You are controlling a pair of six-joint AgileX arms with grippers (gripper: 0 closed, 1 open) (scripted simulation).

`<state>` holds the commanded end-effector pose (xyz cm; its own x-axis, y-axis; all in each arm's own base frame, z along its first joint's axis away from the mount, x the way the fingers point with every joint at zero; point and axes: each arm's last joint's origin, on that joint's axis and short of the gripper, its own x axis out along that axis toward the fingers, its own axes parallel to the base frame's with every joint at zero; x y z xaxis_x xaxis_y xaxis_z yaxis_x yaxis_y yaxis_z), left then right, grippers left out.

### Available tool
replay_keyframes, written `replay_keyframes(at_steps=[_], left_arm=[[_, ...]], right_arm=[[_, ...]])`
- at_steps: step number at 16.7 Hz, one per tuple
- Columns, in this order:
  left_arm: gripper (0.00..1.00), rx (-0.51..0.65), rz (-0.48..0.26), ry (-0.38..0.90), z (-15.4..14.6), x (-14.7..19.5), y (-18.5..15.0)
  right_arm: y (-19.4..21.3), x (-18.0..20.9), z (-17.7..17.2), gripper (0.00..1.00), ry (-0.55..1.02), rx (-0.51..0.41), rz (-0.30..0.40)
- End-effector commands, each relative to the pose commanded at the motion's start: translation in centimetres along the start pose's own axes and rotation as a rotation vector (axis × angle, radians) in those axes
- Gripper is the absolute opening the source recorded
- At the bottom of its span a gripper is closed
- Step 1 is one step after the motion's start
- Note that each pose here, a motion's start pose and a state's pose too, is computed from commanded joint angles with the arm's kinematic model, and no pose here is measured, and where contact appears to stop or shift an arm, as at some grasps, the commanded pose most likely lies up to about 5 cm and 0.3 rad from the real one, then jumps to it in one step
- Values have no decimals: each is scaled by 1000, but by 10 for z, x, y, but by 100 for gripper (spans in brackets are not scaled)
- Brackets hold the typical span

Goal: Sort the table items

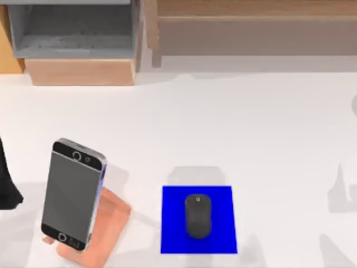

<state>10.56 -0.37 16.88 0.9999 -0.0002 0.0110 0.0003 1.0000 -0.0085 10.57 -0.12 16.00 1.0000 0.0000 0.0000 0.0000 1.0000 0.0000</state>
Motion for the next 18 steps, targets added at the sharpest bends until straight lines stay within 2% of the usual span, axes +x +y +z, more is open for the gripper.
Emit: replay_keyframes(at_steps=[2, 11, 18], left_arm=[[100, 8, 0, 10, -8, 0, 2], [100, 9, 0, 11, -9, 0, 3], [100, 9, 0, 11, -9, 0, 3]], right_arm=[[0, 0, 0, 100, 0, 0, 0], [-2, 3, 3, 100, 10, -1, -9], [-19, 35, 21, 100, 75, 1, -59]])
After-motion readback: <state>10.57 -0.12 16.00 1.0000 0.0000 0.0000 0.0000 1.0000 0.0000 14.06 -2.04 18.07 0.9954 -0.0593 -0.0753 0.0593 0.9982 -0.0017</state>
